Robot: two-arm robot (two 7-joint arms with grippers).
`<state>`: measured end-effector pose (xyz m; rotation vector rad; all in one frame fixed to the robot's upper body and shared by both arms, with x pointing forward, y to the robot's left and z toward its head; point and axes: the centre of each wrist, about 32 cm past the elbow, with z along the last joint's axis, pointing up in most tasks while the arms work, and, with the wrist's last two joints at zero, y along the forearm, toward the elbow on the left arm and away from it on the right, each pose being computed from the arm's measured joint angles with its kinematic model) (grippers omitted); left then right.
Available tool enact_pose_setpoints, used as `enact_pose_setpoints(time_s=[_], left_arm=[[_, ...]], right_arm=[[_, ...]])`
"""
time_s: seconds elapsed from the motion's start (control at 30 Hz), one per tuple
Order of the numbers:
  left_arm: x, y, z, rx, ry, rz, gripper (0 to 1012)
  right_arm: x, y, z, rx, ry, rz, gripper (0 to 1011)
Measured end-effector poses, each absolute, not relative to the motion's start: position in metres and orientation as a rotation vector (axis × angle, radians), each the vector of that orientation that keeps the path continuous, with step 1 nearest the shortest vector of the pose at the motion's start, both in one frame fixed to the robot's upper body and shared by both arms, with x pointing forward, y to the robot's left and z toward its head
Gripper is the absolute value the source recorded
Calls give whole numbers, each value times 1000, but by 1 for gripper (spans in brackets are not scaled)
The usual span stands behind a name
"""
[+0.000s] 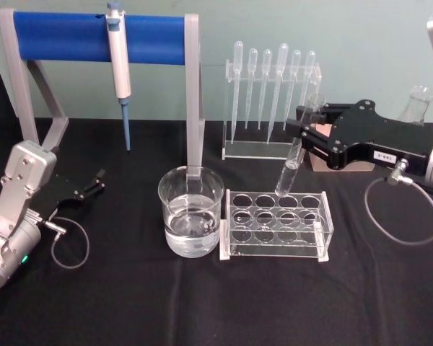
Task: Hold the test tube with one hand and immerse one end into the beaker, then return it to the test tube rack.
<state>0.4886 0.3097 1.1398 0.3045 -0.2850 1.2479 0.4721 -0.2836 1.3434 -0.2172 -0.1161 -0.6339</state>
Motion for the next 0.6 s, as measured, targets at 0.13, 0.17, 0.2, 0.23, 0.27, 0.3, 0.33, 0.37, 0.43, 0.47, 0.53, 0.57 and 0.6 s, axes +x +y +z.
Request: enact_pose_setpoints(time_s=[0.13, 0.17, 0.2, 0.23, 0.27, 0.3, 0.33, 0.37, 0.43, 0.47, 0.53, 0.57, 0.6], left_arm=[[489, 310, 1140, 305, -285, 1248, 1000], [489, 310, 1140, 304, -285, 1248, 1000], [489, 310, 1140, 304, -285, 1248, 1000], [489, 310, 1140, 304, -285, 1248, 1000], [489, 310, 1140, 304, -285, 1248, 1000], [489, 310, 1140, 304, -285, 1248, 1000], [489, 310, 1140, 304, -285, 1248, 1000], [489, 310, 1140, 304, -285, 1248, 1000], [489, 310, 1140, 304, -285, 1248, 1000], [489, 310, 1140, 305, -285, 1248, 1000], [489, 310, 1140, 304, -285, 1248, 1000], [489, 310, 1140, 304, -285, 1248, 1000], [489, 310, 1140, 304, -285, 1248, 1000]], right_arm=[[473, -281, 1347, -208, -121, -631, 241], [473, -278, 1349, -205, -122, -627, 241], [473, -277, 1350, -204, -121, -625, 241], [473, -276, 1351, -202, -120, -622, 241], [474, -274, 1353, -201, -118, -619, 241], [474, -271, 1354, -200, -115, -613, 241], [475, -269, 1356, -199, -116, -609, 241], [475, -267, 1357, -199, -116, -605, 239], [477, -260, 1360, -198, -117, -594, 241], [477, -258, 1361, -197, -117, -590, 241], [481, -250, 1363, -193, -110, -579, 241], [483, -245, 1365, -191, -104, -573, 241], [485, -242, 1365, -189, -101, -569, 241]])
